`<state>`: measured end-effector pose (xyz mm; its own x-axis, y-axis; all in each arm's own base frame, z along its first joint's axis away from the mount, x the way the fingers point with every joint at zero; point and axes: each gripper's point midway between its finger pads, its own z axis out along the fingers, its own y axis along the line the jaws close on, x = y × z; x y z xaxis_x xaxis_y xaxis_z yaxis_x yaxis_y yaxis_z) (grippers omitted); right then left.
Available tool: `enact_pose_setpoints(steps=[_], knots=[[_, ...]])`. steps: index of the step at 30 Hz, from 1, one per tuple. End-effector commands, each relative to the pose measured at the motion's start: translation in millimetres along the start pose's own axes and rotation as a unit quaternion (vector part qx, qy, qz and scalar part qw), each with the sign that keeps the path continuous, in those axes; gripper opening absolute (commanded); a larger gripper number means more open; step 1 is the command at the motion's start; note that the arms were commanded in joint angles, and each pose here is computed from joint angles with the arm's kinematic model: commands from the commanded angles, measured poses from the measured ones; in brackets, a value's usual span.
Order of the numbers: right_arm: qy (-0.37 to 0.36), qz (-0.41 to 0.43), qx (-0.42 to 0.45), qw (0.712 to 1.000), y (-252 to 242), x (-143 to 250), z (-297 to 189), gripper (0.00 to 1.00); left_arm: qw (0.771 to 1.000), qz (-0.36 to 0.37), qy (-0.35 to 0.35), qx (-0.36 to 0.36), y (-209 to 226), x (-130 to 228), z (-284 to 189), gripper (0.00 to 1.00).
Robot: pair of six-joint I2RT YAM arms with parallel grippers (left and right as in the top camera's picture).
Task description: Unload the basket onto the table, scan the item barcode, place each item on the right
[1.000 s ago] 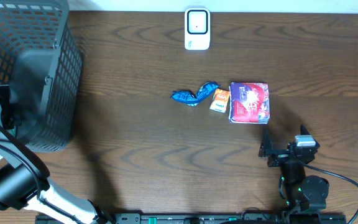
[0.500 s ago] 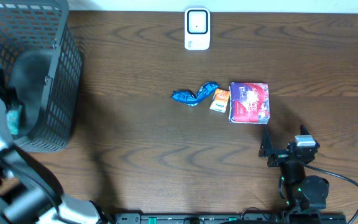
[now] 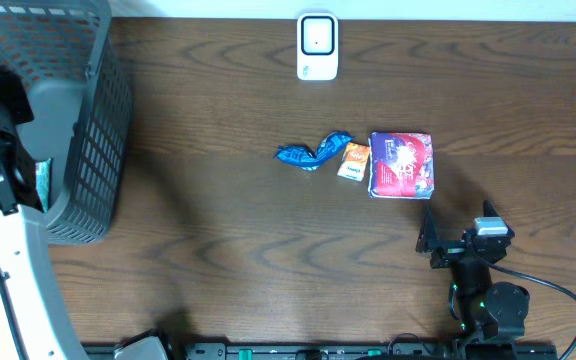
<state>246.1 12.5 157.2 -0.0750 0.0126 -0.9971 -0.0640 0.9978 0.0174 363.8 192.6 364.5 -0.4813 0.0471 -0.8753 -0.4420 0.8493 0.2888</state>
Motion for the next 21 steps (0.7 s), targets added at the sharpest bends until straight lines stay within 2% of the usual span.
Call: enact_pose_setpoints(steps=[1,3,6,10,18,21], knots=[[0.000,-0.003,0.007,1.000,-3,0,0,0.99,0.999,-0.006,0.046,0.007,-6,26,23,0.66],[0.000,-0.003,0.007,1.000,-3,0,0,0.99,0.996,0.000,0.087,-0.005,-5,50,41,0.71],[0.000,-0.003,0.007,1.000,-3,0,0,0.99,0.987,0.013,0.148,-0.062,12,83,65,0.96],[0.000,-0.003,0.007,1.000,-3,0,0,0.99,0.969,0.037,0.216,-0.115,28,124,91,0.98],[0.000,-0.003,0.007,1.000,-3,0,0,0.99,0.939,0.061,0.327,-0.084,12,201,126,0.99],[0.000,-0.003,0.007,1.000,-3,0,0,0.99,0.927,0.071,0.365,-0.049,-4,232,137,0.88]])
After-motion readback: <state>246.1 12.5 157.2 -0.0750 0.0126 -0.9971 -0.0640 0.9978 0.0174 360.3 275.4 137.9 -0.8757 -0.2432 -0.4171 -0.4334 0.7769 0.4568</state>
